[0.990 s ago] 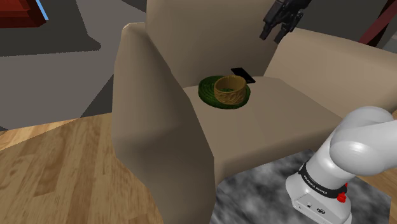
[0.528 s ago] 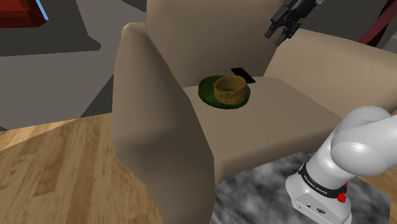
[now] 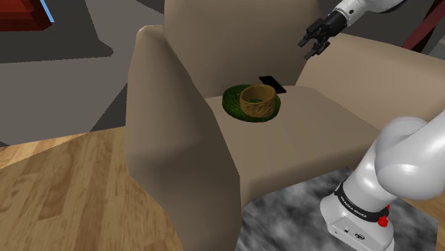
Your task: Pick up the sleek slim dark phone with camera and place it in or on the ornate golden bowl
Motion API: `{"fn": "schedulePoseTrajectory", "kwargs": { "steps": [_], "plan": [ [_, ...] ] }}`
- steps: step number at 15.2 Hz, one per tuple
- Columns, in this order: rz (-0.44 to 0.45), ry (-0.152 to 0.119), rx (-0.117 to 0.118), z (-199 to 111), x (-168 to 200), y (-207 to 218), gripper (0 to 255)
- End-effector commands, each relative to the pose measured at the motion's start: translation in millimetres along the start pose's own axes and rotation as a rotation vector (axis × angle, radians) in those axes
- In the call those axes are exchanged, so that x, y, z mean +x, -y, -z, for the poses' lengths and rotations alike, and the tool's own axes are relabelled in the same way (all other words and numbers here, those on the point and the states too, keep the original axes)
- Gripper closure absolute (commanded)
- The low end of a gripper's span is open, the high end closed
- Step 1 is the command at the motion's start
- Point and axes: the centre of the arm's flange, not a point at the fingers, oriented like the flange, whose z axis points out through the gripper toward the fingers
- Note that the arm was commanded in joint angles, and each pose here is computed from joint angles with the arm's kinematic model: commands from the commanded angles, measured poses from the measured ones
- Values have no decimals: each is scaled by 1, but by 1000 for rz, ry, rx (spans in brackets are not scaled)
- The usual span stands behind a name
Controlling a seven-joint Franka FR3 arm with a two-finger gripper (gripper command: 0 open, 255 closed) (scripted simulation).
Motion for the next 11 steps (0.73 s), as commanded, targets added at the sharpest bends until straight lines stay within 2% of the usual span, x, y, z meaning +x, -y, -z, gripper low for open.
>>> {"fn": "schedulePoseTrajectory", "kwargs": {
  "steps": [1,11],
  "plan": [
    [-11,-13,61,0,12,-32,0],
    [-84,-53,365,-40,59,-193,0]
  ]
}}
